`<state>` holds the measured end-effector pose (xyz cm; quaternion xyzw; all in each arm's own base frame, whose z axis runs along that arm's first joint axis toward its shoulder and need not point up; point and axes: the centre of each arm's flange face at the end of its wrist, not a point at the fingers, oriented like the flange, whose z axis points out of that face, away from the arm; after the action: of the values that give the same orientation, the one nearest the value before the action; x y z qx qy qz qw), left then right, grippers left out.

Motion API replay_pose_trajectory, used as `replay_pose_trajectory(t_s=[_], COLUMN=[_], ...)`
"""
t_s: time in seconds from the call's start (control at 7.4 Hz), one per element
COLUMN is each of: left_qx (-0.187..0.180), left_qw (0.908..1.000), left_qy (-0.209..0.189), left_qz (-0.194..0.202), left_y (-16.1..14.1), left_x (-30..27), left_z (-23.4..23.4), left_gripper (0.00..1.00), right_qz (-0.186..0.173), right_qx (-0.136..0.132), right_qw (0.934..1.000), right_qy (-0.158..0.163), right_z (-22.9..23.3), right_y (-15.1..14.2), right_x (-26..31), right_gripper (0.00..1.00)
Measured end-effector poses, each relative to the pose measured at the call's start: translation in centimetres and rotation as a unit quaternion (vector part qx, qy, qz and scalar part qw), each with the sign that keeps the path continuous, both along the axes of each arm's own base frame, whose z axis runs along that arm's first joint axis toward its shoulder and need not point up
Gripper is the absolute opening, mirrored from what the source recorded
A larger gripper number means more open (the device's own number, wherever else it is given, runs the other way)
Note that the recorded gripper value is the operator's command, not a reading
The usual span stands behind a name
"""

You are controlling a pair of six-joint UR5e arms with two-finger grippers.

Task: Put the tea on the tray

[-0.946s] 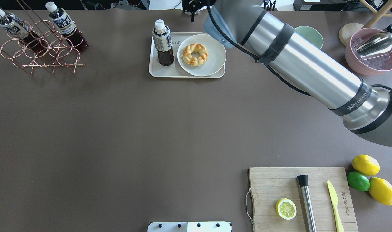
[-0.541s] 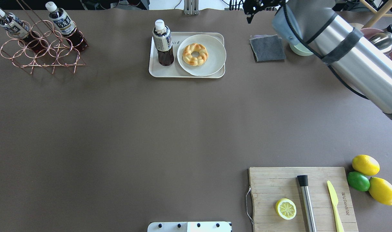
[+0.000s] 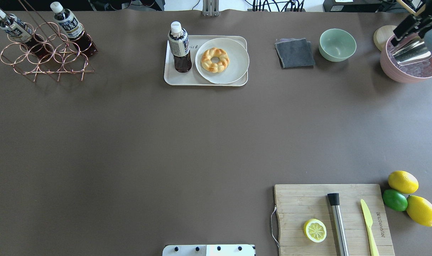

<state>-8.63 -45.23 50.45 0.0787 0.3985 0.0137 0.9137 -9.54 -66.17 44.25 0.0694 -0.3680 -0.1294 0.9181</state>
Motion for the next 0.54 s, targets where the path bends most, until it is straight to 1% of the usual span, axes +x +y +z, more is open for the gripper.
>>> replay_pose_trajectory(t_s=[0.27, 0.41, 0.54], left_qx=[0.001, 0.001, 0.001], left_qw=[1.0, 1.0, 1.0], left_qy=[0.0, -0.001, -0.001], left_qz=[0.001, 0.001, 0.002], left_y=[-0.1, -0.1, 0.0], left_x=[0.1, 0.1, 0.1], left_z=[-0.1, -0.1, 0.0], left_gripper=[0.97, 0.97, 0.97], right_qz=[0.0, -0.004, -0.005], right_qx=[-0.02, -0.023, -0.024], right_qw=[0.9997, 0.9996, 0.9996], right_qy=[0.011, 0.014, 0.016], right_z=[7.9, 10.5, 12.5], right_y=[6.3, 8.3, 9.8], right_x=[5.5, 7.8, 9.9], right_gripper=[1.0, 1.0, 1.0])
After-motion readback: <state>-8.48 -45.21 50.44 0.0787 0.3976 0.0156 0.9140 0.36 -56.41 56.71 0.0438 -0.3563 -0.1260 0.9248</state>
